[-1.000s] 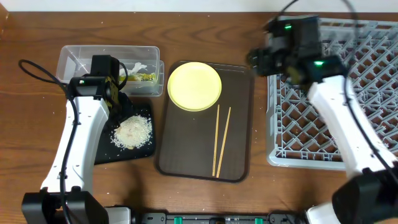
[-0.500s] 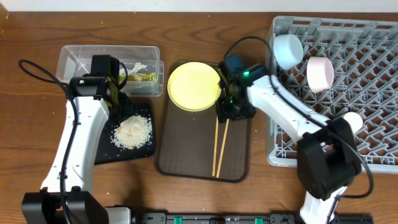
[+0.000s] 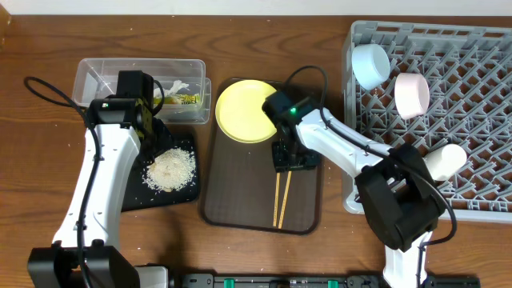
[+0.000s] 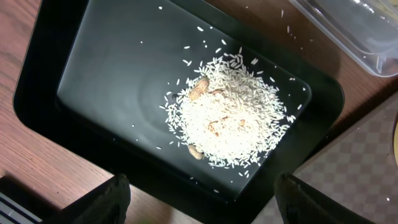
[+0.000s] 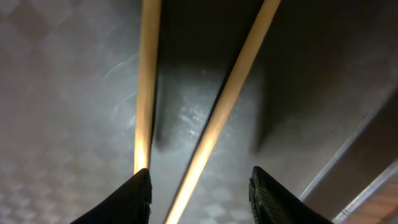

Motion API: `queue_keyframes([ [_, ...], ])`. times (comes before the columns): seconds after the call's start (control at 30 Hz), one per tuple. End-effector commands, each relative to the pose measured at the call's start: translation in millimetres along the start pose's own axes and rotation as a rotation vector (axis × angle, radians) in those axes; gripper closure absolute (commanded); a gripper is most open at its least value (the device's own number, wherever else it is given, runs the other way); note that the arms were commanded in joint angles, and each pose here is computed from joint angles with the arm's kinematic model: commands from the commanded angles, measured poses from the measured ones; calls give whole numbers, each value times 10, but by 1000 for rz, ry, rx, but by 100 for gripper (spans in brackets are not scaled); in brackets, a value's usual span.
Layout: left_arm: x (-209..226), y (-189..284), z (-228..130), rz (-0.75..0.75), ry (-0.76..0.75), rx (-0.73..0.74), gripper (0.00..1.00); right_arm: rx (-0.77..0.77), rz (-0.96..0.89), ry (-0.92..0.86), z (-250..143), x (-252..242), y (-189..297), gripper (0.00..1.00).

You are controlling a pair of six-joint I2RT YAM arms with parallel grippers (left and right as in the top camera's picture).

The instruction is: Sort waste into correct bins and load items into the dishwasher rack

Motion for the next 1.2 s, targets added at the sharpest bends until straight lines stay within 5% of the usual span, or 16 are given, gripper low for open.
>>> queue_keyframes([
  [0.0,22,15,36,14,11,-16,23,19,-35,-41,-78,-50,-154,53],
  [0.1,21,15,37,13,11,-16,23,16,-28,-40,-98,-65,-241,55],
  [0.37,22,15,36,14,11,-16,23,9,-44,-47,-89,-115,-262,89],
  [0.53,24,15,33,15,10,-14,23,-8,-33,-75,-31,-197,-170,98],
  [1.17,25,15,32,15,10,-14,23,-502,81,-10,403,-1123,1547,99],
])
Point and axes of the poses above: each gripper's point midway between its finger pads, its own y axis back along the fingers, its own x axis along the line the jaws close on, z = x × y, the point moved 5 cm from there along y, back along the fingers, and after that the axes turned 3 degrees about -y, right-handed, at the moved point
